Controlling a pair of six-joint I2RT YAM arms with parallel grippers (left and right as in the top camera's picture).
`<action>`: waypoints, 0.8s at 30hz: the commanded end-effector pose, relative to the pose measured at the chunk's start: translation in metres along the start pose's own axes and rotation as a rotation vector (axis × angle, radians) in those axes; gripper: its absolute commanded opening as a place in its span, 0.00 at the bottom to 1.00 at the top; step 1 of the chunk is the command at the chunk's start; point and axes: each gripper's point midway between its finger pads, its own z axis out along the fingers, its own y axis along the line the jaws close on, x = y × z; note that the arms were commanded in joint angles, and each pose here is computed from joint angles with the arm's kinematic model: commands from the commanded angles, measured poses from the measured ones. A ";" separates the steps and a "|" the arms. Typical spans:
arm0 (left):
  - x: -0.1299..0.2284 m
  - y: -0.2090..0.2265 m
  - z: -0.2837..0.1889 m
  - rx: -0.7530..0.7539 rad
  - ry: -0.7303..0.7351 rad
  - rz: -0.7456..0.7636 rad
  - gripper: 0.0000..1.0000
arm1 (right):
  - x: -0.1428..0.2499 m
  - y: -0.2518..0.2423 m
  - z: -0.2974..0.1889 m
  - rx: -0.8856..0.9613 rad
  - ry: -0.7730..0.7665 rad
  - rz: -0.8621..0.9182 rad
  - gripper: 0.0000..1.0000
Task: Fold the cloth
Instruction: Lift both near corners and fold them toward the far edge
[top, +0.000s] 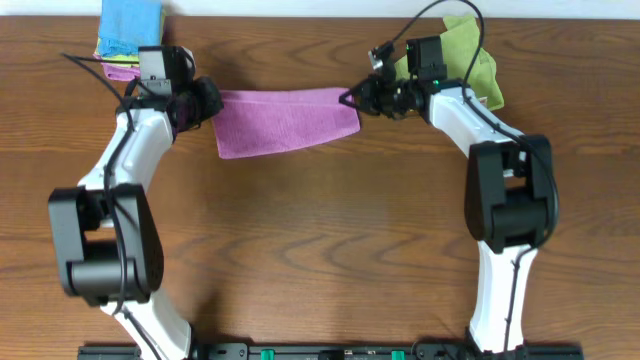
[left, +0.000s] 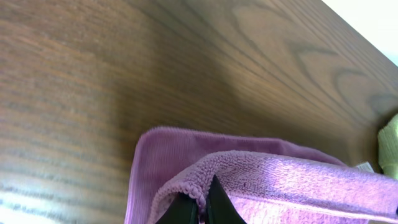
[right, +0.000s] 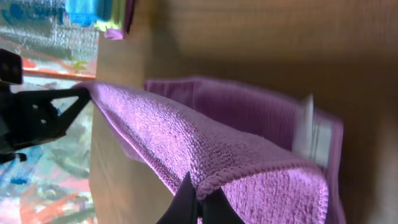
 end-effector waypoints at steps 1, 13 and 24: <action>-0.016 0.000 0.011 0.006 -0.010 0.004 0.06 | -0.023 0.000 0.007 -0.015 -0.025 0.035 0.01; -0.009 0.005 0.009 -0.047 0.123 0.030 0.05 | -0.020 0.013 0.009 -0.142 0.070 0.079 0.01; 0.025 0.018 -0.006 -0.138 0.257 0.000 0.06 | 0.021 -0.017 0.002 -0.020 0.190 0.134 0.01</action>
